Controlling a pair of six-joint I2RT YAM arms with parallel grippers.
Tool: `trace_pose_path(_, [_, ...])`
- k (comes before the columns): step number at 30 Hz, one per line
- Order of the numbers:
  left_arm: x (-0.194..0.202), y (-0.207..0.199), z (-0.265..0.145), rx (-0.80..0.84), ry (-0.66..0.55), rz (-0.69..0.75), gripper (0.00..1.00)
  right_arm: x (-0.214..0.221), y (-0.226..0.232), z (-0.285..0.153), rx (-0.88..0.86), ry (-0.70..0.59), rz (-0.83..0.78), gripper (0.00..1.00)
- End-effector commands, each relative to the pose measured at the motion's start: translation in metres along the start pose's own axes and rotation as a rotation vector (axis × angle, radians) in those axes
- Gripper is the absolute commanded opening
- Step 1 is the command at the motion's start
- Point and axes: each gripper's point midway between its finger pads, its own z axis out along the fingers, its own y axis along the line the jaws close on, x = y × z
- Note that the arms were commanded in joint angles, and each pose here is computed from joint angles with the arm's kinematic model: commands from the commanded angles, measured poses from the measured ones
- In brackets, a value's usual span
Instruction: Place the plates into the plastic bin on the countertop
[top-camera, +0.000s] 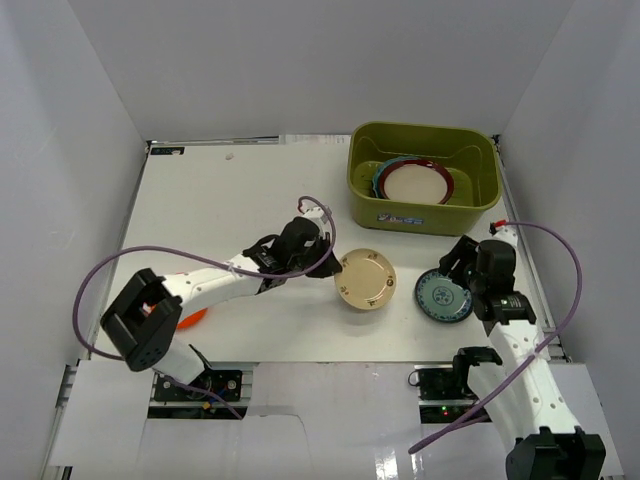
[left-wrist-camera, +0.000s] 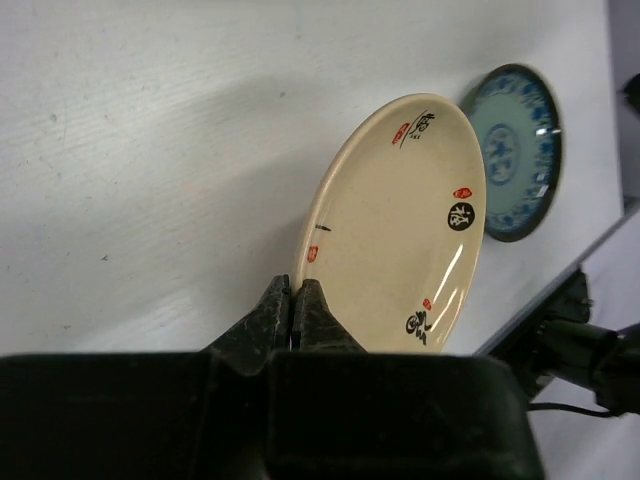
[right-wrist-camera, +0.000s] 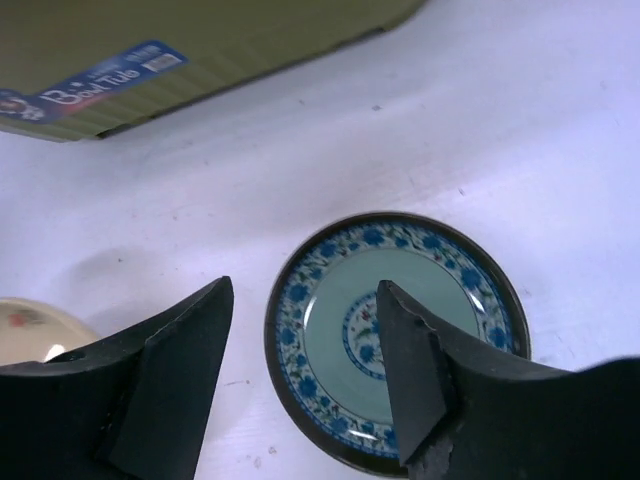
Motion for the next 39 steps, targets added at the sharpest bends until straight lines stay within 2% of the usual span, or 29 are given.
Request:
trace_pose_path(1, [-0.047, -0.040, -0.039, 0.111, -0.137, 0.018, 0.00, 0.005, -0.028, -0.011, 0.124, -0.026, 0.074, 0.63])
trace_pose_path(3, [-0.068, -0.062, -0.061, 0.176, -0.194, 0.029, 0.00, 0.016, -0.041, -0.017, 0.170, -0.029, 0.133, 0.65])
trace_pose_path(6, [-0.094, -0.088, -0.087, 0.248, -0.264, 0.046, 0.00, 0.020, -0.060, -0.025, 0.271, -0.068, 0.196, 0.90])
trace_pose_path(7, [-0.100, -0.094, -0.092, 0.261, -0.278, 0.049, 0.00, 0.021, -0.064, -0.026, 0.293, -0.071, 0.214, 0.90])
trace_pose_path(11, [-0.134, -0.115, -0.107, 0.291, -0.352, 0.069, 0.00, 0.053, -0.082, -0.021, 0.403, 0.055, 0.295, 0.94])
trace_pose_path(15, [-0.161, -0.130, -0.090, 0.305, -0.360, 0.070, 0.00, 0.074, -0.087, -0.013, 0.426, 0.121, 0.351, 0.92])
trace_pose_path(16, [-0.177, -0.142, -0.095, 0.324, -0.394, 0.074, 0.00, 0.080, -0.088, -0.012, 0.430, 0.144, 0.353, 0.92])
trace_pose_path(21, [-0.216, -0.147, -0.065, 0.294, -0.422, 0.063, 0.00, 0.105, -0.088, -0.005, 0.409, 0.216, 0.365, 0.91])
trace_pose_path(24, [-0.242, -0.146, -0.040, 0.259, -0.444, 0.067, 0.00, 0.117, -0.074, 0.001, 0.316, 0.256, 0.382, 0.76])
trace_pose_path(25, [-0.246, -0.142, -0.031, 0.228, -0.436, 0.064, 0.00, 0.117, -0.069, 0.003, 0.282, 0.256, 0.383, 0.64])
trace_pose_path(27, [-0.264, -0.140, -0.007, 0.198, -0.448, 0.066, 0.00, 0.125, -0.057, 0.004, 0.202, 0.292, 0.386, 0.47])
trace_pose_path(28, [-0.266, -0.136, 0.002, 0.177, -0.441, 0.066, 0.00, 0.127, -0.053, 0.004, 0.176, 0.292, 0.386, 0.36])
trace_pose_path(29, [-0.263, -0.122, 0.031, 0.140, -0.413, 0.060, 0.00, 0.137, -0.046, 0.002, 0.125, 0.333, 0.391, 0.30])
trace_pose_path(30, [-0.280, -0.134, 0.027, 0.162, -0.448, 0.064, 0.00, 0.142, -0.043, 0.002, 0.106, 0.347, 0.393, 0.23])
trace_pose_path(31, [-0.285, -0.129, 0.034, 0.139, -0.451, 0.056, 0.00, 0.146, -0.041, 0.001, 0.082, 0.356, 0.394, 0.13])
trace_pose_path(32, [-0.292, -0.123, 0.042, 0.115, -0.469, 0.048, 0.00, 0.149, -0.035, 0.000, 0.045, 0.370, 0.386, 0.08])
trace_pose_path(35, [-0.306, -0.120, 0.070, 0.110, -0.485, 0.031, 0.00, 0.151, -0.028, -0.005, -0.018, 0.373, 0.359, 0.08])
trace_pose_path(36, [-0.300, -0.110, 0.092, 0.096, -0.466, 0.026, 0.00, 0.150, -0.025, -0.007, -0.043, 0.364, 0.346, 0.08])
trace_pose_path(39, [-0.311, -0.109, 0.102, 0.106, -0.512, 0.027, 0.00, 0.154, -0.016, -0.013, -0.100, 0.394, 0.328, 0.08])
